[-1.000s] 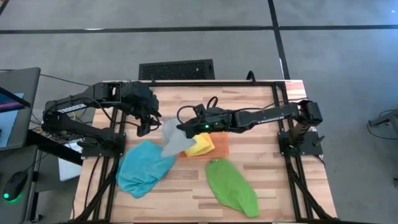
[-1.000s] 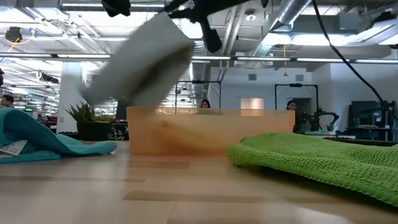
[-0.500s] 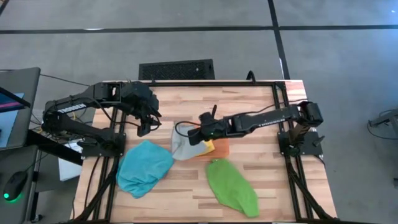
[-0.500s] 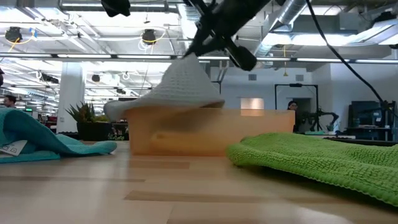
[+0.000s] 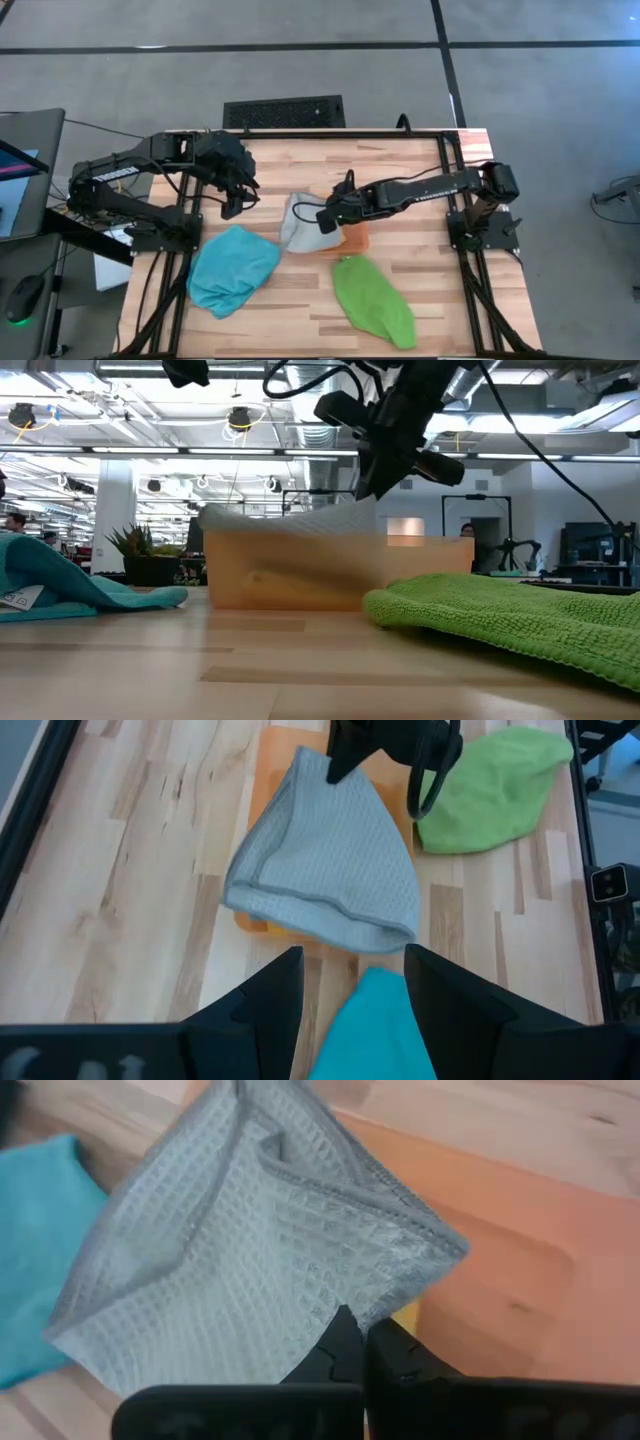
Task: Sort microfiber towel by color & place in baskets
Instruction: Stack the gray towel on top of the yellow towel into the orange bin
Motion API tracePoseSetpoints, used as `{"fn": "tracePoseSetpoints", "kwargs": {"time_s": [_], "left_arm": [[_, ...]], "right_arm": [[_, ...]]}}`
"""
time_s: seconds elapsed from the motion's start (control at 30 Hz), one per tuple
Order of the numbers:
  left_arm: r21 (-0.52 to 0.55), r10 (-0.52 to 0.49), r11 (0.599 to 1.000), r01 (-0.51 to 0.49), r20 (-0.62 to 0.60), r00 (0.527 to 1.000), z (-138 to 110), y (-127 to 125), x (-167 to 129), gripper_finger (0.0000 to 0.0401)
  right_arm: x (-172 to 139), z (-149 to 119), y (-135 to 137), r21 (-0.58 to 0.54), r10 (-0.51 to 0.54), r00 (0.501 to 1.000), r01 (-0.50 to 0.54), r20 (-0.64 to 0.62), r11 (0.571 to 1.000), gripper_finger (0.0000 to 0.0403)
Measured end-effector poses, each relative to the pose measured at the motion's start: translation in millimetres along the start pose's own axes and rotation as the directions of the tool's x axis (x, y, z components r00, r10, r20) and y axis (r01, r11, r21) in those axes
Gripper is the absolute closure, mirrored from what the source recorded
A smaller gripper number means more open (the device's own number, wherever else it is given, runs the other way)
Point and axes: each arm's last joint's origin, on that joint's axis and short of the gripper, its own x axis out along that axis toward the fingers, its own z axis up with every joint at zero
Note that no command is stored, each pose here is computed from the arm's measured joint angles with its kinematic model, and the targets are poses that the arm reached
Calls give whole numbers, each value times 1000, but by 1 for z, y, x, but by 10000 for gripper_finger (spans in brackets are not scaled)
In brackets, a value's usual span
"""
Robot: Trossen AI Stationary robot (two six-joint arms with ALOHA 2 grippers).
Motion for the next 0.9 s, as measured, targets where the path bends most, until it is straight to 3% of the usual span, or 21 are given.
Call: {"fn": "tracePoseSetpoints", "kwargs": {"time_s": [0.4,0.9], "left_arm": [[-26,0,1000,0,0,1000,0,0,0,234],[-27,0,1000,0,0,1000,0,0,0,234]], "right_arm": [[2,8,-8,-69,-33,999,31,-21,997,389],[4,12,-10,-76,-19,998,15,-53,997,261]]}}
